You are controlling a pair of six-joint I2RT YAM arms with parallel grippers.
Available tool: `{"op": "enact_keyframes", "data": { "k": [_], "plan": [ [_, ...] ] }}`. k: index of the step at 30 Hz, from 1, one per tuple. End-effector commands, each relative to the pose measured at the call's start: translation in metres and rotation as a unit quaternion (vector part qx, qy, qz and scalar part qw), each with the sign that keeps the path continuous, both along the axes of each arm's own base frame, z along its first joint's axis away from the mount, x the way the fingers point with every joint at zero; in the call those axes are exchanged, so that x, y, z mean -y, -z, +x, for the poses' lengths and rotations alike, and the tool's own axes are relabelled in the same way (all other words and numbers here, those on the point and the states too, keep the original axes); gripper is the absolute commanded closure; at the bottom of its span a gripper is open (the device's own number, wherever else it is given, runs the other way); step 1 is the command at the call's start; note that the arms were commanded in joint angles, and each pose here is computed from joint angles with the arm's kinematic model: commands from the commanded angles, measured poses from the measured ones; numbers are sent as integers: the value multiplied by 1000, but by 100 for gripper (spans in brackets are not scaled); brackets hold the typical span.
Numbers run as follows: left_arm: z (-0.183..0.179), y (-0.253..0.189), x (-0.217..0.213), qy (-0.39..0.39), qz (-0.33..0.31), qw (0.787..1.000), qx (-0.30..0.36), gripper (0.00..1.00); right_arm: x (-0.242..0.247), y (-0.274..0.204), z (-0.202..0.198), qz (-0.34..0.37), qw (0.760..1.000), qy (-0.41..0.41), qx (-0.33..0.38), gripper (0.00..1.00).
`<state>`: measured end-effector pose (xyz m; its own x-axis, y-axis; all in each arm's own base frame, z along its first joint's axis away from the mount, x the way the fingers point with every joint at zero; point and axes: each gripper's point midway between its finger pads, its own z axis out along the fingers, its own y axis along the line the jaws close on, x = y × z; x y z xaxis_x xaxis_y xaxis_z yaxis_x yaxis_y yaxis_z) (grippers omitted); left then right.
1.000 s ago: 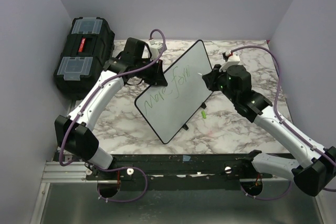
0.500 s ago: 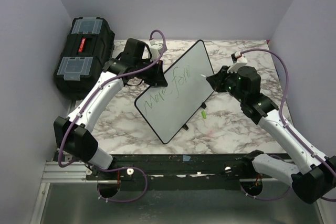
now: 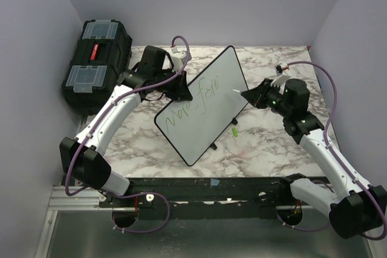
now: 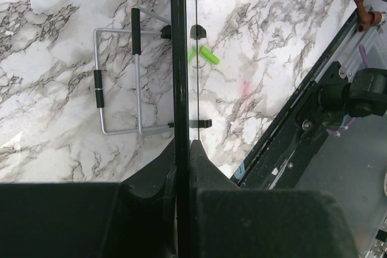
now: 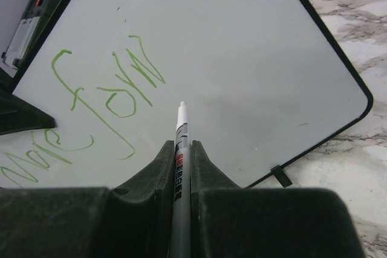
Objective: Write a sentence on the whiteboard
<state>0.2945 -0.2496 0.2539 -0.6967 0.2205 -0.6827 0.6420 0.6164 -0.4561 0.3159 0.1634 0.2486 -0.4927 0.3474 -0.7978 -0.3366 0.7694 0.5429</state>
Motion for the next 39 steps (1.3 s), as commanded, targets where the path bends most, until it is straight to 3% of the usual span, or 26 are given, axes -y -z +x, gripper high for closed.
{"op": "enact_keyframes", "data": {
  "k": [1, 39],
  "plan": [
    [-3, 32, -5, 25, 52, 998, 11, 100, -10, -1, -4, 23, 999, -27, 2, 99],
    [-6, 32, -5, 29, 46, 998, 15, 100, -6, -20, 11, 26, 999, -6, 46, 99]
  ]
}}
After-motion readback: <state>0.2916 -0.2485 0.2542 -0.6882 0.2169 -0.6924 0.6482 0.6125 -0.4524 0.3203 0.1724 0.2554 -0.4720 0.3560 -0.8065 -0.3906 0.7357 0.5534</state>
